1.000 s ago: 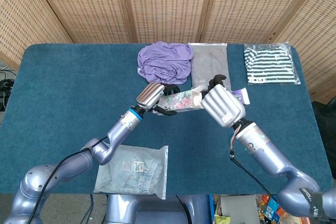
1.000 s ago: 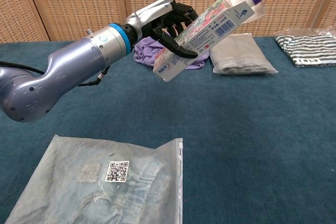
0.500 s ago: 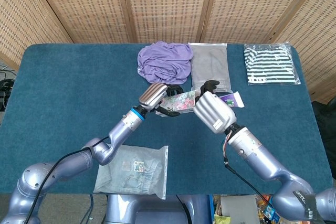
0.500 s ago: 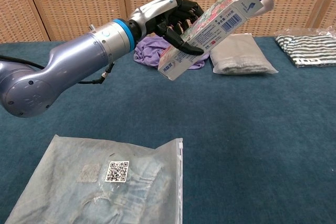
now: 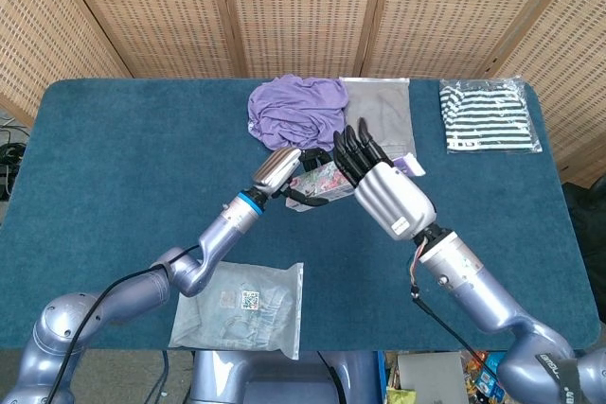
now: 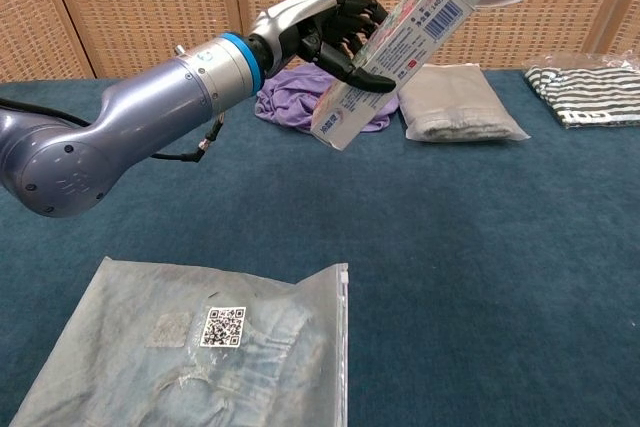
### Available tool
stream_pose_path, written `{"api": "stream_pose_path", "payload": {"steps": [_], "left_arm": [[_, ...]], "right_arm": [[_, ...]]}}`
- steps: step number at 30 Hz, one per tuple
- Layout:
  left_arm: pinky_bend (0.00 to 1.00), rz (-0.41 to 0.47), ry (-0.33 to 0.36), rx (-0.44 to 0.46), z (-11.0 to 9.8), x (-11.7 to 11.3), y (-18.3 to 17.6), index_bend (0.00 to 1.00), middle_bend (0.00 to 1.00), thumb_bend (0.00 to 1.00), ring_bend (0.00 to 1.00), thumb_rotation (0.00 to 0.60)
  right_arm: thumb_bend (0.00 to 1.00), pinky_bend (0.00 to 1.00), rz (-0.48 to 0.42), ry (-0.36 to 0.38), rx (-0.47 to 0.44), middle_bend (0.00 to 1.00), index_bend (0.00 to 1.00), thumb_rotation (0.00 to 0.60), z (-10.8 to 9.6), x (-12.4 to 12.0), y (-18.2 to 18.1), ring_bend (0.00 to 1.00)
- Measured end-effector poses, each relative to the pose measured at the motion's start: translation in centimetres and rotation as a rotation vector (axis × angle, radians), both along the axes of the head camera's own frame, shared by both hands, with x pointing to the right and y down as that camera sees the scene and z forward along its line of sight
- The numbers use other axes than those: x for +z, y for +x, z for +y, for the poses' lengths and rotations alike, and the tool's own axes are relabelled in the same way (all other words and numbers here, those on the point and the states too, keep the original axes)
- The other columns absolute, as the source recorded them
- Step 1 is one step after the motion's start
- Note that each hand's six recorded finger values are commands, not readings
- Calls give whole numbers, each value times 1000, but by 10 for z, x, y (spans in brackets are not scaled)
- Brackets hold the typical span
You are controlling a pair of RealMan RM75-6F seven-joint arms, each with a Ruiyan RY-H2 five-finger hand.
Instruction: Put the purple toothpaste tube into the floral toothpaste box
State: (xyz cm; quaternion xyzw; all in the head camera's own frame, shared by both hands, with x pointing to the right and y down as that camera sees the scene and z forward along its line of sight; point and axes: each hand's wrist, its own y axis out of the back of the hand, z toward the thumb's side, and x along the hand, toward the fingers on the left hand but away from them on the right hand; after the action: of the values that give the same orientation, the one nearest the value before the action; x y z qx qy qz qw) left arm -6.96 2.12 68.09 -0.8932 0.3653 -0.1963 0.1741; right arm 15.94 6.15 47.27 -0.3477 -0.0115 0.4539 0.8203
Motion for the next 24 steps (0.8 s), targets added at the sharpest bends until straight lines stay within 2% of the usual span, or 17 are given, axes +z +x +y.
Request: {"api": "stream_pose_path", "payload": {"steps": [7, 14, 17, 24], "left_arm": [[475, 49, -20, -26, 0, -2, -1, 574, 557, 239, 501, 600], [475, 130, -32, -72, -2, -8, -8, 574, 557, 239, 501, 600], [475, 92, -3, -54, -2, -6, -13, 574, 557, 239, 501, 600], [475, -145, 131, 42, 3, 4, -56, 574, 555, 239, 501, 600]], "right_arm": [[0, 0, -51, 87, 21, 0, 0, 600, -7, -24, 6, 0], [0, 0, -136, 158, 154, 0, 0, 600, -29, -52, 48, 0], [0, 0, -176, 152, 243, 0, 0, 600, -40, -54, 78, 0], [0, 0, -324, 54, 402, 0, 0, 600, -59, -31, 147, 0]]}}
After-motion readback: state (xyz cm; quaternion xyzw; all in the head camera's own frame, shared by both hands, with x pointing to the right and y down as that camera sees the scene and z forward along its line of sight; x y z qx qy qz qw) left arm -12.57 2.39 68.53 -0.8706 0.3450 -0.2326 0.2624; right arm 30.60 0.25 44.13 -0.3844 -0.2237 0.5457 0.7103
